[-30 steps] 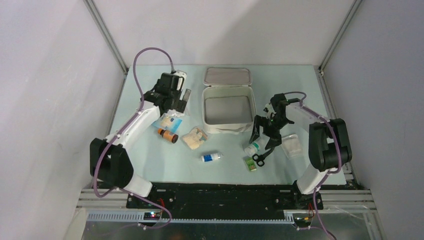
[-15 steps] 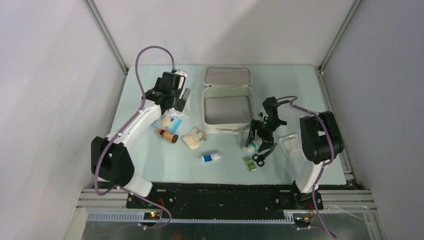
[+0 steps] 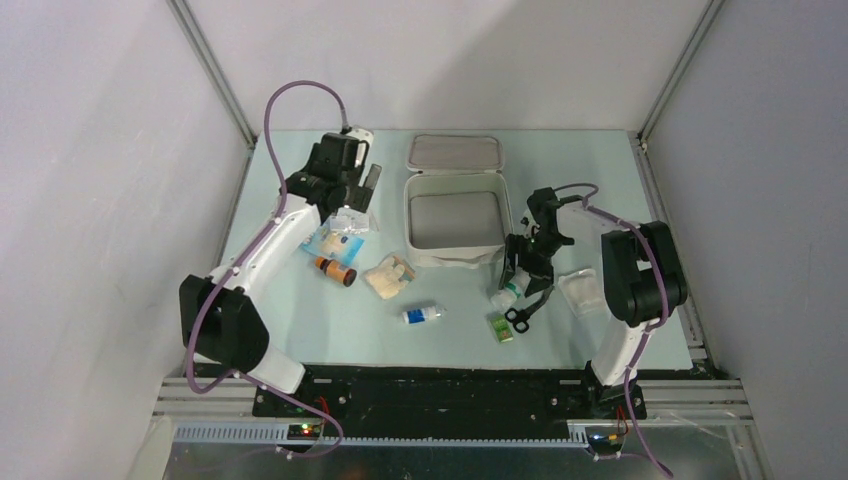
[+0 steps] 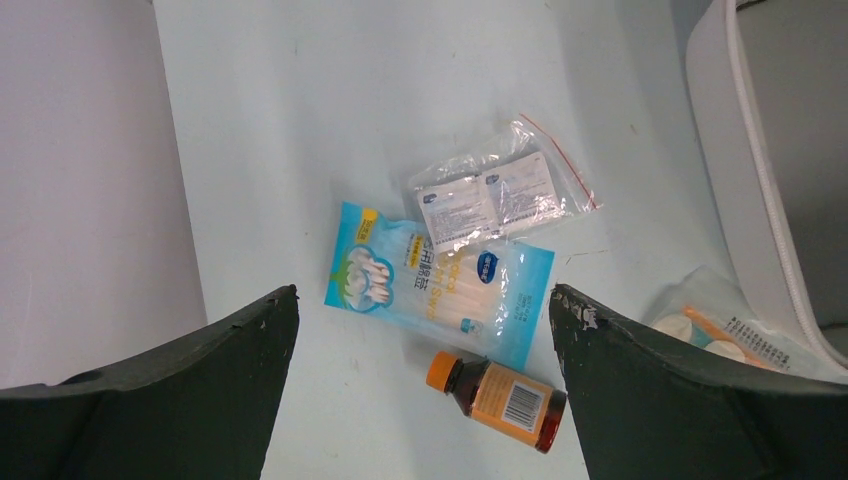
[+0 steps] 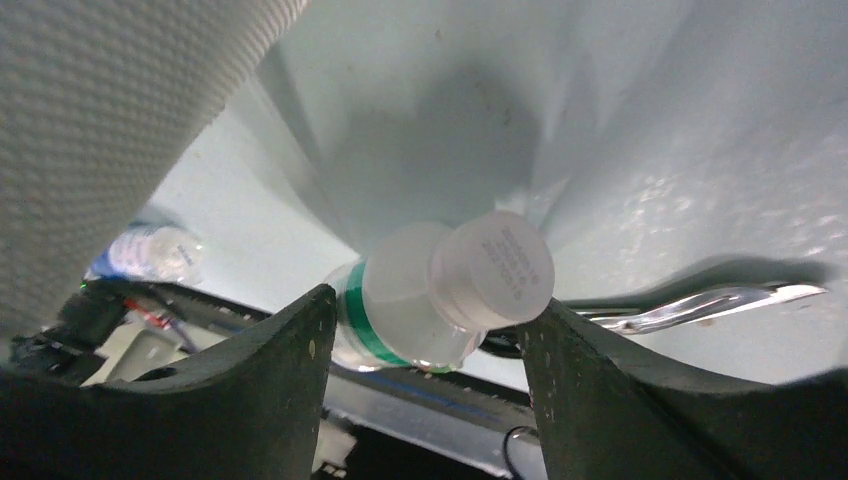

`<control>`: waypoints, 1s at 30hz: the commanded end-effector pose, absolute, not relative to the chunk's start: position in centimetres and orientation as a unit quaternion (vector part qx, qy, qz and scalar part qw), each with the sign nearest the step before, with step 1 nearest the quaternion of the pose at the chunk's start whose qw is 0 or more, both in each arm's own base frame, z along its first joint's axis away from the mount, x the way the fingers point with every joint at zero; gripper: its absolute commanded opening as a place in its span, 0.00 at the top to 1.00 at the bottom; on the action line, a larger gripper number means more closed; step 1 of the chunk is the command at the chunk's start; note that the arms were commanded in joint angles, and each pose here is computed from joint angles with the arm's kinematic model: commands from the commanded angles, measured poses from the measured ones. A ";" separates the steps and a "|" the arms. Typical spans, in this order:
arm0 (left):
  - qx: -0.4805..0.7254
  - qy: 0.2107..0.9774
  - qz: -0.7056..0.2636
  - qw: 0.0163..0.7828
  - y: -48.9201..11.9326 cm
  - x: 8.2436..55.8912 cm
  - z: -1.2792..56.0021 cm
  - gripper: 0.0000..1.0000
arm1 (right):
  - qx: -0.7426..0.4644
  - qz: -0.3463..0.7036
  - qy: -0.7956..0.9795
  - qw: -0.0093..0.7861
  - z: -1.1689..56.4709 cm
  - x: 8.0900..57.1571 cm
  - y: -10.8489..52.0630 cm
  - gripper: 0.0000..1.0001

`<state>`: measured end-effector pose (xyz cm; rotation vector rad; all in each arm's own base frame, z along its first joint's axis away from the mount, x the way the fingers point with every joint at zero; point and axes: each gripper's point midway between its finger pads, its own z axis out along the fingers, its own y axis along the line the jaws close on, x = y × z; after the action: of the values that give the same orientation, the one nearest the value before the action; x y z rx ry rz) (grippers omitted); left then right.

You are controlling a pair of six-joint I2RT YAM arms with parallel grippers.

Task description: Organize the medicine kit

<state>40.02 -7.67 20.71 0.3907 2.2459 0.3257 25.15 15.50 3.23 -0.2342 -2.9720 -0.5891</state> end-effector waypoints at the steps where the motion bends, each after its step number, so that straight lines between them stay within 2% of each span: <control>1: 0.147 0.880 0.110 0.438 -8.6 40.7 22.9 0.00 | -0.039 -0.138 -0.990 -0.019 3.1 27.8 13.1 0.30; 7: 0.147 0.879 0.112 0.440 -8.4 40.4 23.2 0.00 | -0.031 -0.178 -0.983 0.001 2.9 27.1 15.1 0.21; 9: 0.148 0.878 0.111 0.441 -8.4 40.3 23.2 0.00 | -0.042 -0.179 -0.983 0.017 2.5 26.6 15.3 0.21; 12: 0.159 0.876 0.111 0.441 -8.7 40.3 23.3 0.00 | -0.058 -0.183 -0.981 0.036 2.2 25.9 15.3 0.26; 16: 0.159 0.875 0.113 0.443 -8.9 40.8 23.5 0.00 | -0.067 -0.200 -0.977 0.042 2.2 25.6 15.3 0.41; 18: 0.158 0.875 0.116 0.443 -8.9 41.2 23.6 0.00 | -0.066 -0.198 -0.977 0.036 2.4 25.8 14.9 0.45; 24: 0.154 0.866 0.119 0.461 -9.3 42.7 25.4 0.00 | -0.054 -0.182 -0.982 -0.022 4.1 29.3 12.1 0.50; 30: 0.149 0.859 0.109 0.478 -9.5 42.6 27.0 0.00 | 0.034 -0.140 -0.985 -0.096 4.6 34.3 9.4 0.53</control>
<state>42.27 -9.13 24.19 0.3760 2.1679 0.2825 30.16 11.13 3.86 -0.1357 -3.1451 -0.5619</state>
